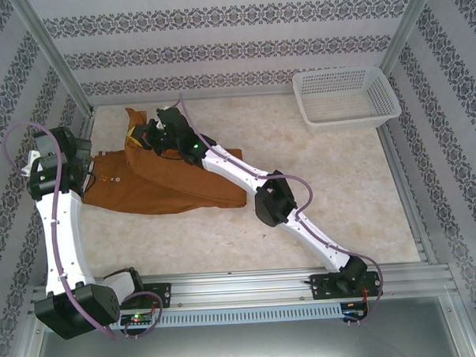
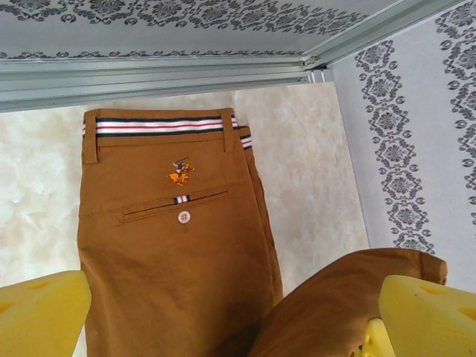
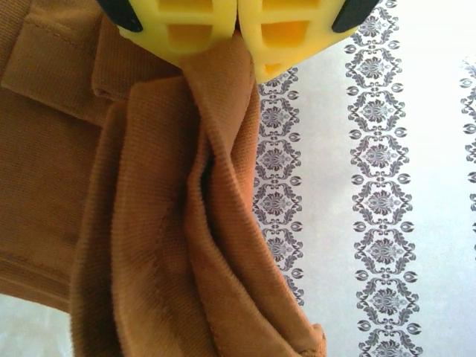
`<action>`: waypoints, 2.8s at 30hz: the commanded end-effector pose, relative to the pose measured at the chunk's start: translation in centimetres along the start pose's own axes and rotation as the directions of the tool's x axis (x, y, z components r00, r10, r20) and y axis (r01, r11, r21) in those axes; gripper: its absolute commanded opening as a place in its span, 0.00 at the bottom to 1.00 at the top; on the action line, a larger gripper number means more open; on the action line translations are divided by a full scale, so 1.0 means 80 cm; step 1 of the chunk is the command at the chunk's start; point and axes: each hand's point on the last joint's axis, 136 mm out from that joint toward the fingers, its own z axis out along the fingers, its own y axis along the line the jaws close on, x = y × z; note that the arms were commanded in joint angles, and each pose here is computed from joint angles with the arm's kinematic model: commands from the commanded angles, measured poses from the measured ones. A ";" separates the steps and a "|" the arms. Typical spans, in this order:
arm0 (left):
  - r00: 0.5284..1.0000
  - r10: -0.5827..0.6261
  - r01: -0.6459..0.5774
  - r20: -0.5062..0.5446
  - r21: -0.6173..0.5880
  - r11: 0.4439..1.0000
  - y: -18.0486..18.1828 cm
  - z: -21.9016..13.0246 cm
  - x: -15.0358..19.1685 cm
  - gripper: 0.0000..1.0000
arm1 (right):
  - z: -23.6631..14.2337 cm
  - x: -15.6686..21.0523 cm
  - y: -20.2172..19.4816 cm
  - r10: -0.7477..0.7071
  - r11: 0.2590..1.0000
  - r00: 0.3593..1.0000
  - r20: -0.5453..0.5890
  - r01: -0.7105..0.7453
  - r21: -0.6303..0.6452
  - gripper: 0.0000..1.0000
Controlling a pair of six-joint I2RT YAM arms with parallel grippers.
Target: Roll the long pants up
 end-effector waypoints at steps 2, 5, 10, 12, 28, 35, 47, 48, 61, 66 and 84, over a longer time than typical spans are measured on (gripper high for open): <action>1.000 0.012 -0.012 -0.009 -0.030 0.999 0.012 0.001 0.002 1.00 | 0.006 0.008 0.031 -0.018 0.995 1.000 0.025 0.020 -0.098 0.00; 1.000 0.017 -0.018 -0.008 -0.029 0.999 0.012 0.000 0.002 1.00 | 0.013 0.014 0.019 -0.001 0.996 1.000 0.026 0.003 -0.087 0.40; 1.000 0.013 -0.013 -0.011 -0.026 1.000 0.012 -0.003 0.002 1.00 | 0.015 0.026 0.000 -0.047 0.999 0.999 -0.009 0.047 -0.019 0.98; 1.000 0.006 -0.007 -0.017 -0.020 1.000 0.011 -0.003 0.004 1.00 | 0.008 0.030 -0.003 -0.080 0.997 0.995 -0.053 0.081 0.013 0.98; 0.976 0.019 0.007 -0.216 0.116 0.993 -0.023 0.036 0.099 0.00 | -0.222 -0.067 -0.056 -0.507 0.586 0.819 -0.270 0.557 0.589 0.00; 0.942 0.156 -0.130 -0.297 0.105 0.986 -0.051 0.067 0.192 0.00 | -0.285 -0.067 -0.172 -0.336 0.526 0.865 -0.372 0.501 0.687 0.00; 0.891 0.301 -0.325 -0.339 -0.012 0.946 -0.046 0.130 0.300 0.00 | -0.258 -0.044 -0.246 -0.194 0.559 0.864 -0.465 0.487 0.671 0.00; 0.891 0.312 -0.343 -0.331 -0.037 0.939 -0.039 0.135 0.299 0.00 | -0.260 -0.045 -0.251 -0.190 0.545 0.859 -0.476 0.495 0.676 0.00; 0.821 0.474 -0.564 -0.318 -0.320 0.761 0.053 0.193 0.292 0.00 | -0.361 -0.060 -0.290 -0.066 0.229 0.785 -0.616 0.613 0.756 0.00; 0.828 0.477 -0.560 -0.293 -0.438 0.703 0.083 0.196 0.253 0.00 | -0.359 -0.051 -0.304 -0.036 0.247 0.782 -0.622 0.610 0.753 0.00; 0.920 0.365 -0.371 -0.142 -0.612 0.698 0.124 0.170 0.101 0.00 | -0.387 -0.052 -0.331 0.025 0.221 0.789 -0.614 0.595 0.773 0.00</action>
